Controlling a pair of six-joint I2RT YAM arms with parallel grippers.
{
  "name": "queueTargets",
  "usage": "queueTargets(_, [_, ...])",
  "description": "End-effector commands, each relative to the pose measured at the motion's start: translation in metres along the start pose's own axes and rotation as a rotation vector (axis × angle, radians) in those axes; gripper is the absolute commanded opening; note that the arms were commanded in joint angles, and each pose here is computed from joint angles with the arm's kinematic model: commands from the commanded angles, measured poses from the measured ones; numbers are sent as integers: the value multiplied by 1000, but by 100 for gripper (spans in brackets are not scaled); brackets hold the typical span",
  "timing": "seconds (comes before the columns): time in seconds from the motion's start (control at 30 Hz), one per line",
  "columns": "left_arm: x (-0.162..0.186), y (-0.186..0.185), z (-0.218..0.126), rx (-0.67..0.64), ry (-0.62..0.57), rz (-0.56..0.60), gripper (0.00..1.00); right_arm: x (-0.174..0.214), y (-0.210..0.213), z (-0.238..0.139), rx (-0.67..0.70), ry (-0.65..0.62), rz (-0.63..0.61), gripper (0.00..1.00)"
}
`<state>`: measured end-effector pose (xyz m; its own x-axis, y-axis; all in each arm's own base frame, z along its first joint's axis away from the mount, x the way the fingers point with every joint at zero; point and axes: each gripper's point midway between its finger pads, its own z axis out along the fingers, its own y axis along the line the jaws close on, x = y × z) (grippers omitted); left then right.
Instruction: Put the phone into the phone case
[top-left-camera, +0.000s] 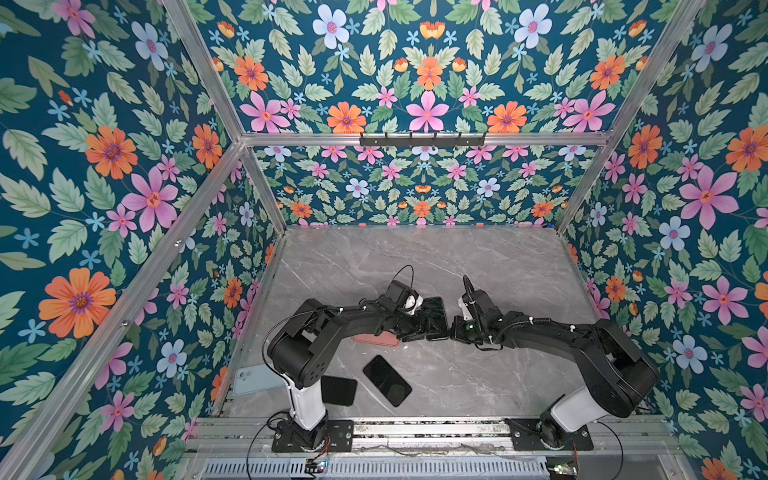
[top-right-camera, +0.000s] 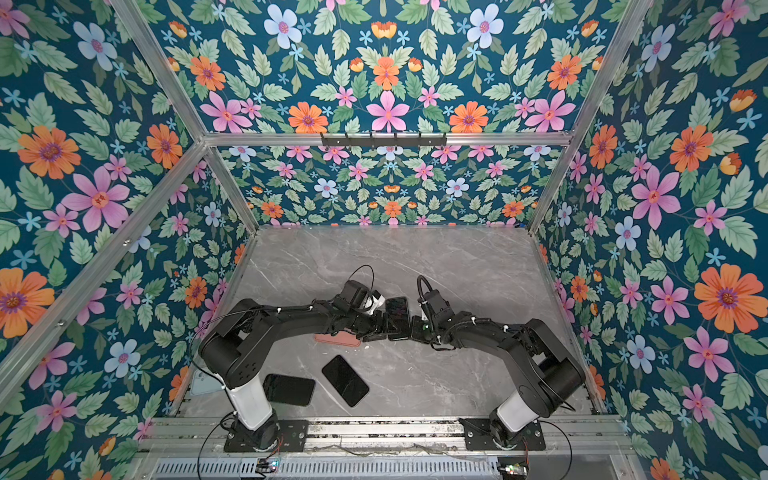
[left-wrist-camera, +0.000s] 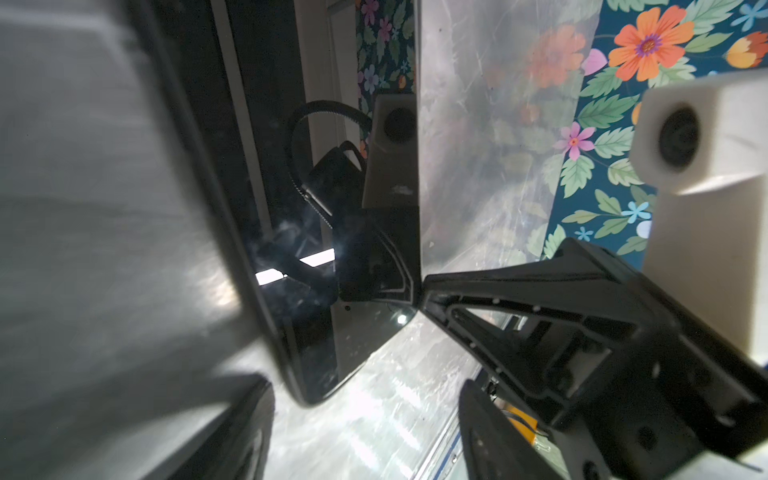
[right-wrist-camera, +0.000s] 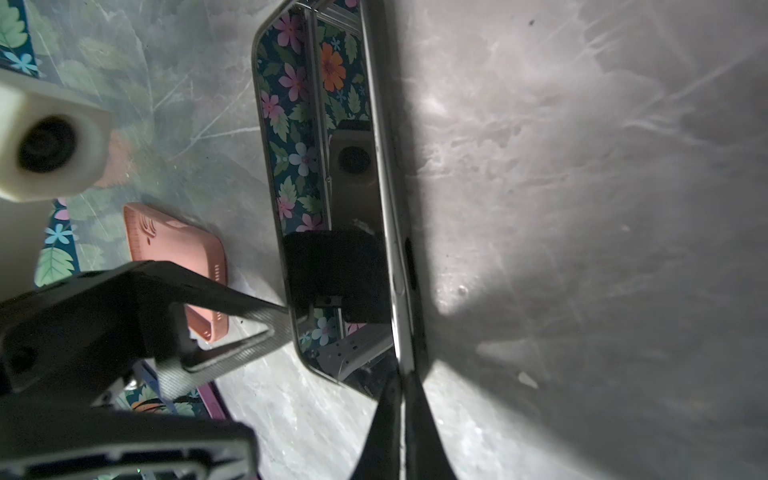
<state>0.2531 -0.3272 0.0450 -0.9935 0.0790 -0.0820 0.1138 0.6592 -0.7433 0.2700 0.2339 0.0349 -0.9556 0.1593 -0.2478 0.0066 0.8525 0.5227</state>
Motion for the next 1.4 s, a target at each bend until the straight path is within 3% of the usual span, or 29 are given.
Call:
queueTargets(0.0, [3,19,-13,-100,-3,6,79,5,-12,-15,89,15,-16,7])
queueTargets(0.13, [3,24,-9,-90,-14,-8,81,-4,-9,-24,102,-22,-60,15])
queueTargets(0.4, [1,20,3,-35,-9,-18,69,-8,7,-12,43,19,-81,29])
queueTargets(0.63, [5,30,10,-43,4,-29,64,-9,12,2,12,41,-74,22])
queueTargets(0.87, [6,31,13,-31,5,-38,53,0,9,11,-4,79,-53,11])
queueTargets(1.37, [7,27,18,-8,4,-45,49,16,4,20,-19,102,-23,7])
